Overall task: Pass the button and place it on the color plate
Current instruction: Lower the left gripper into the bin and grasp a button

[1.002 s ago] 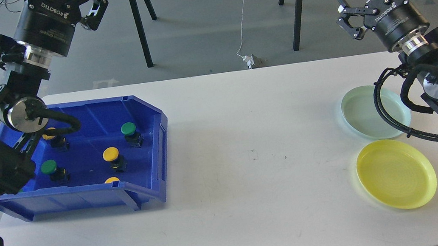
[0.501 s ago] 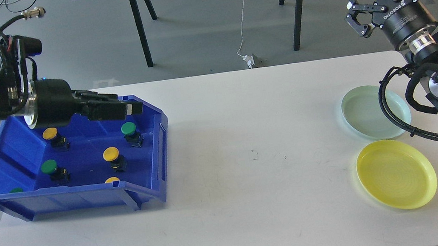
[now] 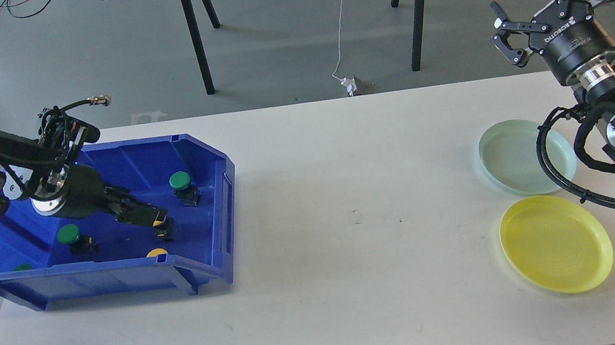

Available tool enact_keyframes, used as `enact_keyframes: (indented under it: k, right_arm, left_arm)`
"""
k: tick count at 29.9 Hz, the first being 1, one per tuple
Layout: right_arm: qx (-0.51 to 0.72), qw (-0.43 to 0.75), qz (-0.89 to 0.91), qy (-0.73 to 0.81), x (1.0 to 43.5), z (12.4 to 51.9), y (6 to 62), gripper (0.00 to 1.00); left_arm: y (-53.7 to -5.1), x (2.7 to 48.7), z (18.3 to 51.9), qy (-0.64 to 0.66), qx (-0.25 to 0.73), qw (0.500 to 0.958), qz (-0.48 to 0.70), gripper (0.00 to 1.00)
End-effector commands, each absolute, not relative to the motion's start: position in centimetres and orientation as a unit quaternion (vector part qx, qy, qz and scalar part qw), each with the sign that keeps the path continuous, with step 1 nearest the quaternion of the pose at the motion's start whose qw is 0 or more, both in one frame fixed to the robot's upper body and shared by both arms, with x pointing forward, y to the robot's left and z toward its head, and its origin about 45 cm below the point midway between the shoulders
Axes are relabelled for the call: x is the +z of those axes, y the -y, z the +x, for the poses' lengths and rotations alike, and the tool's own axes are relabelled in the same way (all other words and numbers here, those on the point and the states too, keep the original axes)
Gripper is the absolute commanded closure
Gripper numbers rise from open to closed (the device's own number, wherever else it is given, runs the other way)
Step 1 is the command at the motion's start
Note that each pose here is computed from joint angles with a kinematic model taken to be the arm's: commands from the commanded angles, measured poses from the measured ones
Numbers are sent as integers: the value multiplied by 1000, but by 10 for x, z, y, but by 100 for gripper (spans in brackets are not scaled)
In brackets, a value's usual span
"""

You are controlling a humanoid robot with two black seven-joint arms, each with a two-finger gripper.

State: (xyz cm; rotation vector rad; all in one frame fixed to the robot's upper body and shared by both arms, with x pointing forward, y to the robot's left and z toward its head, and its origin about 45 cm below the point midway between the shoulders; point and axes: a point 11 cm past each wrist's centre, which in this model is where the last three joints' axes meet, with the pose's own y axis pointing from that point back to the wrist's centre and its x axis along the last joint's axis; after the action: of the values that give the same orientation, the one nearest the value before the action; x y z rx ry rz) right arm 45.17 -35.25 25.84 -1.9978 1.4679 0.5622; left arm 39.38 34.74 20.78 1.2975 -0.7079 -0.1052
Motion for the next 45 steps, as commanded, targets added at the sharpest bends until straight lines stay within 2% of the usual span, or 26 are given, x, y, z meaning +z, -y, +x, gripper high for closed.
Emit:
enact_keyframes:
  k: [1,13,26,30,31,32,36,37,39,40,45]
  right_arm:
    - [213,294,-749,-554,256,450,354,0]
    - [208,301,-745,-558,260,450,361,0]
    - [208,301,-739,-566,256,445,371,0]
    - [210,299,-738,-568,254,444,372,0]
    - [210,299,-737,-568,253,443,372,0]
    - [211,298,-737,-569,251,443,372,0]
    - [212,298,-737,-569,251,442,372,0]
    - [213,297,-736,-570,249,442,373,0]
    - [214,296,-736,-570,248,441,373,0]
    - [214,296,-736,-570,248,441,373,0]
    - [214,297,-735,-571,247,440,374,0]
  left_arm:
    - [-347,192,396,312,-46,738,596,4]
    - [-330,165,406,306,-53,733,605,4]
    - [-333,144,410,291,-39,728,619,5]
    - [-334,138,407,290,-33,732,615,27]
    - [-334,138,407,296,-32,730,615,37]
    - [-336,136,406,297,-31,729,615,41]
    - [-337,134,406,301,-33,727,616,47]
    - [-336,134,406,301,-34,727,616,55]
    - [-338,133,405,301,-38,725,619,85]
    - [-338,133,404,301,-39,724,619,97]
    - [-342,137,407,303,-35,722,621,100]
